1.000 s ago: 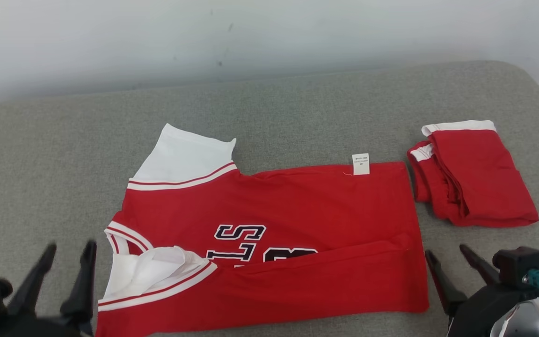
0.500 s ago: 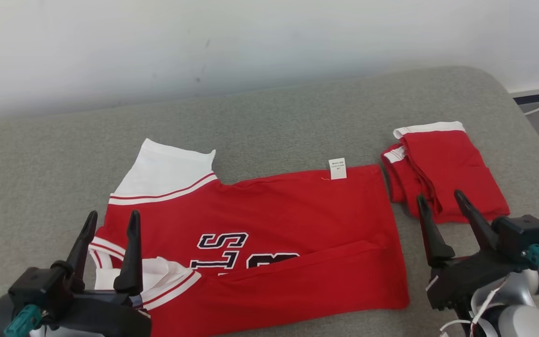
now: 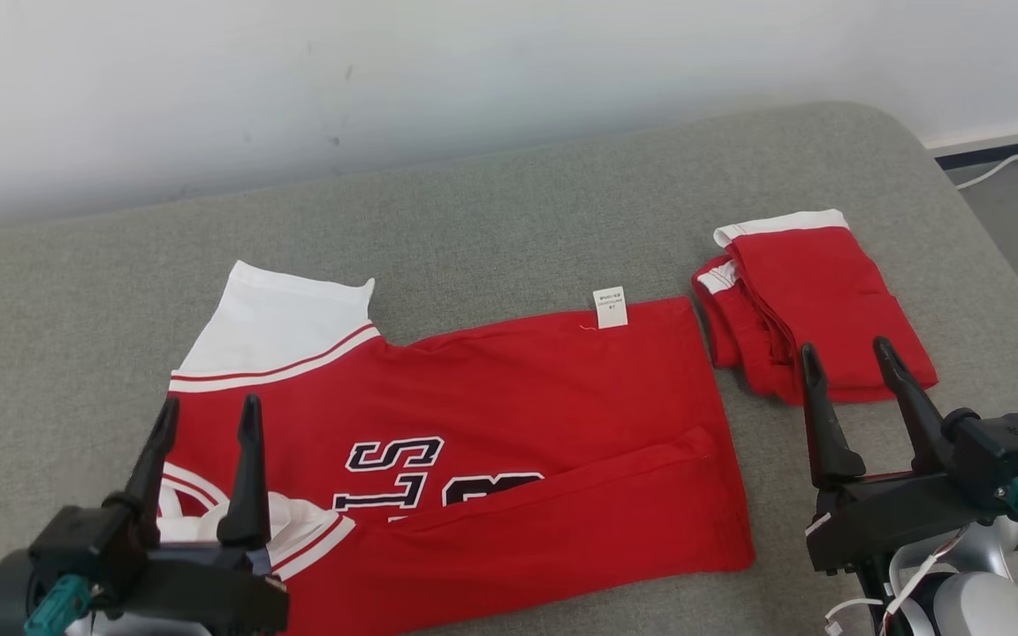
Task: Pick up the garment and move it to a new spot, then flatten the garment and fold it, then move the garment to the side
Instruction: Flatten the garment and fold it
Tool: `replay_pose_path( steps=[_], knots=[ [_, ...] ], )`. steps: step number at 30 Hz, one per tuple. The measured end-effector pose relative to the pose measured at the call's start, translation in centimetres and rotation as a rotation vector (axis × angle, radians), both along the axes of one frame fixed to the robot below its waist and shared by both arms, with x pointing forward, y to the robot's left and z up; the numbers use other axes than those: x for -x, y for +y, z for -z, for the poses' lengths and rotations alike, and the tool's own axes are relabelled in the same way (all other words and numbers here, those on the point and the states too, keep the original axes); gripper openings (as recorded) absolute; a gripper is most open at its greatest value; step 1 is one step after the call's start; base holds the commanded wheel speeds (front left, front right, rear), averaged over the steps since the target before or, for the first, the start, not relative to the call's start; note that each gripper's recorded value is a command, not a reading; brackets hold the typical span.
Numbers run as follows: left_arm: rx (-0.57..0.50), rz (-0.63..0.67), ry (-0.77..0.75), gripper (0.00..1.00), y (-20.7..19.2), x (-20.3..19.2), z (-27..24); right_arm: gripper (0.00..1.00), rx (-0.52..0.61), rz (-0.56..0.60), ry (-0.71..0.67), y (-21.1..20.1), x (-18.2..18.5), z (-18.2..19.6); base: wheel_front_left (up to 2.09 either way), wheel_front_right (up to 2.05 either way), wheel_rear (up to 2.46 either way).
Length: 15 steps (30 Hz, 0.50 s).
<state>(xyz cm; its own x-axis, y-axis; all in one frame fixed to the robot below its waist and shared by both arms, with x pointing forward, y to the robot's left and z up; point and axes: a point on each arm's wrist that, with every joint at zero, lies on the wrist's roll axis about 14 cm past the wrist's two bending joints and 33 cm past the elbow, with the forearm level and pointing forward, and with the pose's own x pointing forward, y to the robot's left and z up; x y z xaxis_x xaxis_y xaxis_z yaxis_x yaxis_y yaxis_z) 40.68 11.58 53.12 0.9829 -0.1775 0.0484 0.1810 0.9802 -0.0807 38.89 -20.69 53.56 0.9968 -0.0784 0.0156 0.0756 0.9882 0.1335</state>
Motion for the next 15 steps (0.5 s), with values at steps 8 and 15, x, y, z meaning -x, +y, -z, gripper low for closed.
replay_pose_path(
  steps=[8,15],
  knots=[
    [-0.008,-0.002,-0.009,1.0,0.0,-1.4,-0.1,1.0,0.0,-0.008,-0.001,0.4,-0.6,0.7,0.0,0.0,0.0],
    [-0.071,0.053,0.063,1.0,-1.0,-3.7,0.6,1.0,0.021,-0.055,-0.024,1.6,-1.5,0.2,0.0,0.0,0.0]
  ],
)
